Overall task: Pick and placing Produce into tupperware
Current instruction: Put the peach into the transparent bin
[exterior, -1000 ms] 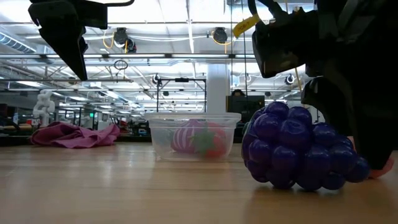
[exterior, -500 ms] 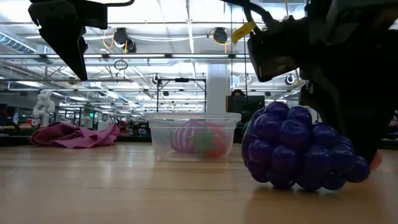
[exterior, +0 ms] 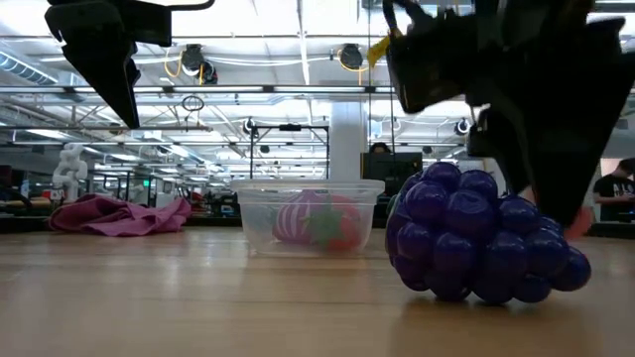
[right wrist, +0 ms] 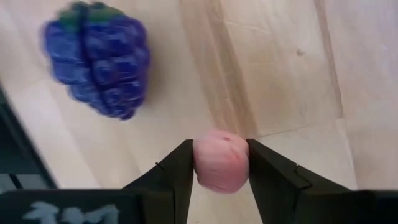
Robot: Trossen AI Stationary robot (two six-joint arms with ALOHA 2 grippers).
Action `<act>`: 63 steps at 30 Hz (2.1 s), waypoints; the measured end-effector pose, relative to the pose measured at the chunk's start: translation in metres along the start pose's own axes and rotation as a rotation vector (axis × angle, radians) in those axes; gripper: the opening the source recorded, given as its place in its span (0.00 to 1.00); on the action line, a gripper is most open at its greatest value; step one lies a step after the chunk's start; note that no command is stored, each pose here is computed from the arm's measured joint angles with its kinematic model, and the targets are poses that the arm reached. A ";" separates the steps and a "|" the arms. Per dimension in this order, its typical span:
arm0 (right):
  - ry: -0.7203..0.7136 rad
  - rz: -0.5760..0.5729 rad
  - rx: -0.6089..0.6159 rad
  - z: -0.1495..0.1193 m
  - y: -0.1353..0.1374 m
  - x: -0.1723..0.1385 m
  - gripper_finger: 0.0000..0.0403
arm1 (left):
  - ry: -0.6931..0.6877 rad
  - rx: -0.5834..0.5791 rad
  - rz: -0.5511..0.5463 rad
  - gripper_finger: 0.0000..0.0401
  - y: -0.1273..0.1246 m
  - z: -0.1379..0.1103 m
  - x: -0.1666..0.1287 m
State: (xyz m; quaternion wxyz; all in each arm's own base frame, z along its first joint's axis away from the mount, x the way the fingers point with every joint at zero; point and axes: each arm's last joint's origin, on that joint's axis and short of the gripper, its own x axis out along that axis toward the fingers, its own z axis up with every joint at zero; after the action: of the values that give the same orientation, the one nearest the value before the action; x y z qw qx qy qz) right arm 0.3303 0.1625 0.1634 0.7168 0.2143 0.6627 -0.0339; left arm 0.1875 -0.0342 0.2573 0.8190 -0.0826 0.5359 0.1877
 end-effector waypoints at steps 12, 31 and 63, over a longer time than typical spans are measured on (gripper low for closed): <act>-0.246 0.105 -0.057 0.005 0.002 -0.063 0.32 | 0.000 -0.002 0.000 0.68 0.000 0.000 0.000; -0.552 0.222 -0.212 0.076 -0.056 -0.106 0.32 | 0.000 0.017 -0.001 0.68 0.000 0.000 0.000; -0.308 0.202 -0.118 0.097 -0.090 -0.050 0.32 | -0.021 0.040 0.018 0.68 0.000 0.001 0.000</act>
State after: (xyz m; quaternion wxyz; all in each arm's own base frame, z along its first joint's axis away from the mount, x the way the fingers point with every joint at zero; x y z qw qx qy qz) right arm 0.3848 0.0346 0.1913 0.8207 0.2297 0.5212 0.0445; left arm 0.1883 -0.0337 0.2577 0.8243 -0.0593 0.5318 0.1849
